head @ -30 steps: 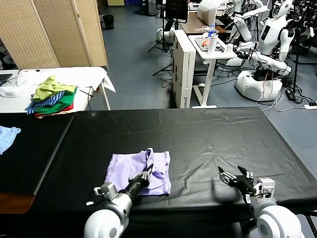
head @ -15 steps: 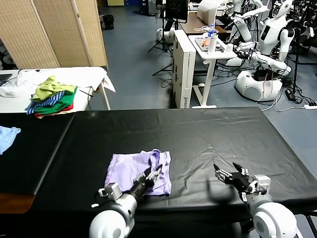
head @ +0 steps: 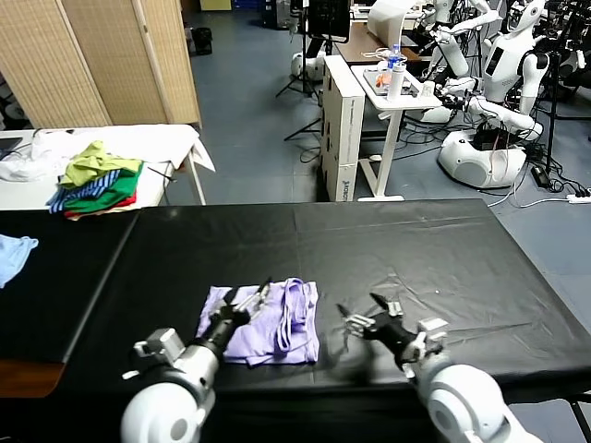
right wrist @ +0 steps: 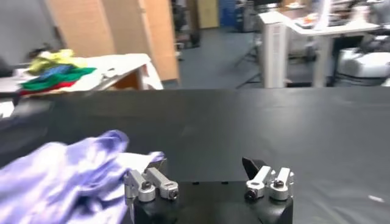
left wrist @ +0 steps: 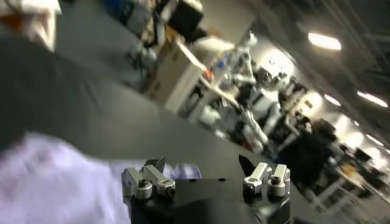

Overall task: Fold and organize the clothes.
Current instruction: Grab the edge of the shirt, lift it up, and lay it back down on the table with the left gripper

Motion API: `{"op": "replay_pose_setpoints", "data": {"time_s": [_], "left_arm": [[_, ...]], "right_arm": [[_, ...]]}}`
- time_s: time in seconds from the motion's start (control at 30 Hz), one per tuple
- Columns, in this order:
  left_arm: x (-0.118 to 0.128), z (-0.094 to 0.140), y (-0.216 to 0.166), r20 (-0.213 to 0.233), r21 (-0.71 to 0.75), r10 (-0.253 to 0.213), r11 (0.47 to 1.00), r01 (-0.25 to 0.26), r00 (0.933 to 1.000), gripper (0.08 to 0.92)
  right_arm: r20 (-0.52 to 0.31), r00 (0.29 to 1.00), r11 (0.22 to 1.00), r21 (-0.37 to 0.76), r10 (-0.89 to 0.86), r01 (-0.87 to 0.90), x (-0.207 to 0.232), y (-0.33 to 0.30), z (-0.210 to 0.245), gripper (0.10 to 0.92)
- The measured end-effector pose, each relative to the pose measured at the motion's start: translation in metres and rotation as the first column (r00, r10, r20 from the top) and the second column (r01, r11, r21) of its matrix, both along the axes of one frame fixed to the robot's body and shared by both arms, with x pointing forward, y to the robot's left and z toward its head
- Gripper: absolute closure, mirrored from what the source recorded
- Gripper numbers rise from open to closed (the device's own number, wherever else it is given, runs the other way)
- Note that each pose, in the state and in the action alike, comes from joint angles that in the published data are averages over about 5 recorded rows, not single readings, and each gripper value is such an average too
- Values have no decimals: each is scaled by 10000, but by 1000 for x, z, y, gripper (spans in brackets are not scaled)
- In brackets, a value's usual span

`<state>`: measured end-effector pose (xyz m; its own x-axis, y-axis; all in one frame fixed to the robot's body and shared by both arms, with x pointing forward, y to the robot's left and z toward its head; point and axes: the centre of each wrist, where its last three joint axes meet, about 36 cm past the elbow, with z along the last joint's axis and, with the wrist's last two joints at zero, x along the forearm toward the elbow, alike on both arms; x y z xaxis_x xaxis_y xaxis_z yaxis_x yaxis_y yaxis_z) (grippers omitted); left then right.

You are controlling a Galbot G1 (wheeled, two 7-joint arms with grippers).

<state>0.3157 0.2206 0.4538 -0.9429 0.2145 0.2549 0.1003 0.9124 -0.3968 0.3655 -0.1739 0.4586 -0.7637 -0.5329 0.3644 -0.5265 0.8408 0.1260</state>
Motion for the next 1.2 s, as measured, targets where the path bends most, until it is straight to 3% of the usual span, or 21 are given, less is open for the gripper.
{"op": "replay_pose_setpoints", "data": {"time_s": [0.23,0.5,0.8,0.97,1.07,1.2], "left_arm": [[-8,-7,6,-183,419,402,9983,-394,9990,92],[-14,-14,14,-368,621,744,9955,-721,9965,92],[-14,-16,15,-415,620,813,9950,-787,9958,92],[-14,-16,17,-413,663,836,9945,-808,9956,92],[-13,-18,20,-388,727,796,9944,-766,9961,92],[-12,-21,26,-238,942,621,9938,-596,9978,92]], "right_arm": [[424,9990,9956,-937,102,-62,29,35,3,115],[-12,9999,9695,-2448,-129,122,46,50,-6,115],[-167,9983,9358,-3496,-553,460,47,37,-24,115],[-419,9979,9395,-3409,-493,321,45,29,-27,115],[-573,9981,9635,-2677,-208,47,43,24,-25,115],[-52,9999,9877,-1558,-129,119,38,15,-16,115]]}}
